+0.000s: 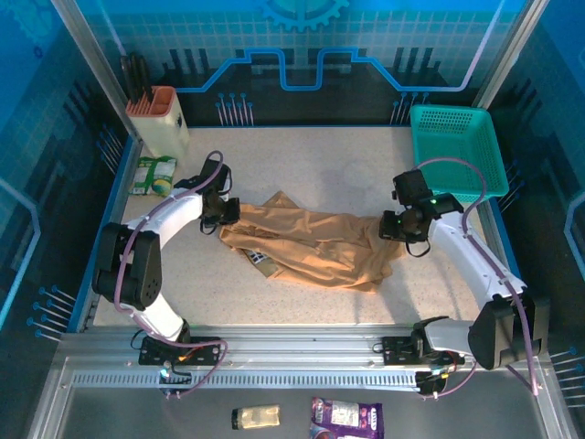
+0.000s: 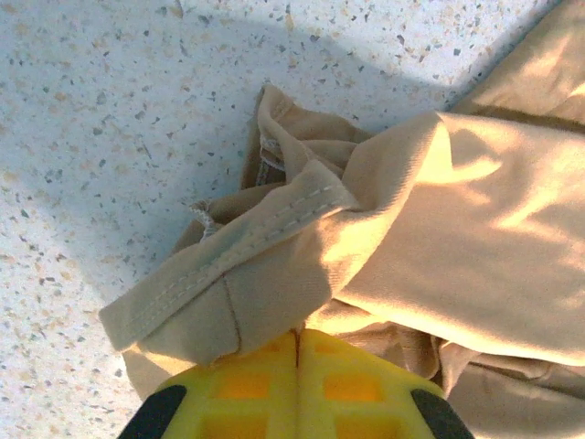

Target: Fold the inside-out t-shirt

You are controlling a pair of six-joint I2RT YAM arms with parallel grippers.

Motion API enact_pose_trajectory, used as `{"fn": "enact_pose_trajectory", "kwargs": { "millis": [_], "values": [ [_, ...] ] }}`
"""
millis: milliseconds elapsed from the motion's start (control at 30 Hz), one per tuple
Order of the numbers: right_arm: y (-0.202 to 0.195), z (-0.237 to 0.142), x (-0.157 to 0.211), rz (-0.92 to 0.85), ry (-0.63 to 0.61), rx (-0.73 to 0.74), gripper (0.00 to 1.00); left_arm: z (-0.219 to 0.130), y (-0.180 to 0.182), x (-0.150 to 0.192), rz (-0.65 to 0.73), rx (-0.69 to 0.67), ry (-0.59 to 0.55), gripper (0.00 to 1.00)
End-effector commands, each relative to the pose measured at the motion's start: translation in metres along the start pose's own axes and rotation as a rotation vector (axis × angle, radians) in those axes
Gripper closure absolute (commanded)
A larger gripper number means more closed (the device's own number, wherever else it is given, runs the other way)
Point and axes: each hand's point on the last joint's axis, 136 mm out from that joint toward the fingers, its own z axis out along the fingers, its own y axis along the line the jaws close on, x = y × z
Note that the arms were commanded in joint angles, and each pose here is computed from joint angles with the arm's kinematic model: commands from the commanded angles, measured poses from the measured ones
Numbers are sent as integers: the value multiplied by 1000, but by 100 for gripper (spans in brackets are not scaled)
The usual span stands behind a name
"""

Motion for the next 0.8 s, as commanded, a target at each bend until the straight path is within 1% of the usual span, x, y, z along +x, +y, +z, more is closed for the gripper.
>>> {"fn": "enact_pose_trajectory", "kwargs": {
  "millis": [0,67,167,300,400,467,567,633,767],
  "values": [
    [3,-3,-1,-1,3,20,62,-13,-7,-4,18,33,-12,100],
    [5,-2,-1,-7,6,16,62,-20,-11,-7,20,53,-27,100],
    [20,-1,-3,-44,3,-38,62,-51,-28,-22,34,124,-89,100],
    [66,-9,-10,-159,-39,-186,61,-113,-65,-48,72,289,-212,100],
    [88,-12,-15,-222,-74,-240,60,-154,-83,-59,91,376,-280,100],
    [89,-6,-15,-206,-70,-242,58,-179,-92,-65,104,417,-323,100],
    [85,7,-4,-170,-3,-226,58,-212,-97,-73,125,436,-391,100],
    [73,16,10,-137,44,-177,58,-231,-96,-77,137,424,-438,100],
    [44,30,39,-58,101,-74,59,-257,-88,-81,141,394,-514,100]
  ]
}}
